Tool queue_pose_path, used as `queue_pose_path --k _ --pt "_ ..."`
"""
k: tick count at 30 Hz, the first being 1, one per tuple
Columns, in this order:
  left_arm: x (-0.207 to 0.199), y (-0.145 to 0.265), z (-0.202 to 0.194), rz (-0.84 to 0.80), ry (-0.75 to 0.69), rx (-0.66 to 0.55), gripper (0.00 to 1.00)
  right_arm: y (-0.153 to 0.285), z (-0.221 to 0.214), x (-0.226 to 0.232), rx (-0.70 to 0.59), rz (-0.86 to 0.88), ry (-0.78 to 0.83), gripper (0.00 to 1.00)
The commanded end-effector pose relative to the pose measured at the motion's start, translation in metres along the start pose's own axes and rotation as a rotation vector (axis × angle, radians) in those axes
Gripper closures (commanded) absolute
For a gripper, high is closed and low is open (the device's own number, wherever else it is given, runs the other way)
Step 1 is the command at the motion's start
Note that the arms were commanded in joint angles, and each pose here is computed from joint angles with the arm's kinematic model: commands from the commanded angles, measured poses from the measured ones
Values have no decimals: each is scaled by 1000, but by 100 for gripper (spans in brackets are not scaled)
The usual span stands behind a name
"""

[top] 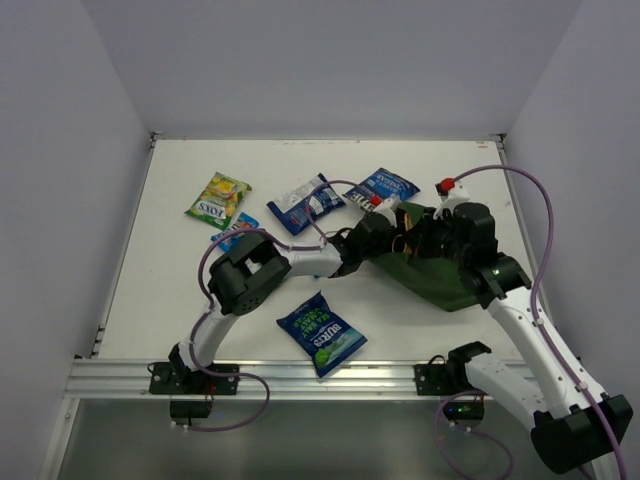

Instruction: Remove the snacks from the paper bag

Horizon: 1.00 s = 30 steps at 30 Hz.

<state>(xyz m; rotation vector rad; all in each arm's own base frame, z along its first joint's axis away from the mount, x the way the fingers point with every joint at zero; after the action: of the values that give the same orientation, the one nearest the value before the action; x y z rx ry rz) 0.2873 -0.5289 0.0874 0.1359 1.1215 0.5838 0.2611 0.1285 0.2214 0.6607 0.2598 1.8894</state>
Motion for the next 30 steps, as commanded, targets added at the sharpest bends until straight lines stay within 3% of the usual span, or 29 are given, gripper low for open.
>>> queue_pose_path --k 1,3,4,6,7,9,19,30 --pt "-9 -5 -16 -61 12 6 47 16 32 49 -97 229 3 100" --pt "-6 -3 -14 -51 -7 -3 54 15 31 45 -98 206 8 100" --pt "-6 -2 -14 -47 -13 -6 65 14 30 43 -96 198 16 100" --pt "-8 4 -10 -46 -33 -19 78 13 26 36 -89 162 27 100" --pt "-10 7 -8 -48 -39 -25 91 12 25 32 -88 142 31 100" --pt "-19 18 4 -53 -62 -53 100 10 20 17 -88 64 42 100" --pt "-49 71 37 0 -208 -84 100 13 7 -51 -57 -299 97 100" --pt "-75 132 57 52 -290 -112 100 23 10 -80 -35 -458 147 100"
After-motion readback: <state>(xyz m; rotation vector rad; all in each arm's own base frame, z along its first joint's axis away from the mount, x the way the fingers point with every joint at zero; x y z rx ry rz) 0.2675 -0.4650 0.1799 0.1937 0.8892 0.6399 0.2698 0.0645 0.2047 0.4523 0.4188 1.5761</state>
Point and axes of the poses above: each gripper's point midway between its finger pads, its own y axis back along the fingers, its own x axis along the line the jaws close on, z = x × y, the point moved 1 cm from there along y, back along the fingers, and after that the axes turned 3 degrees about y, right-handed, at the moved point
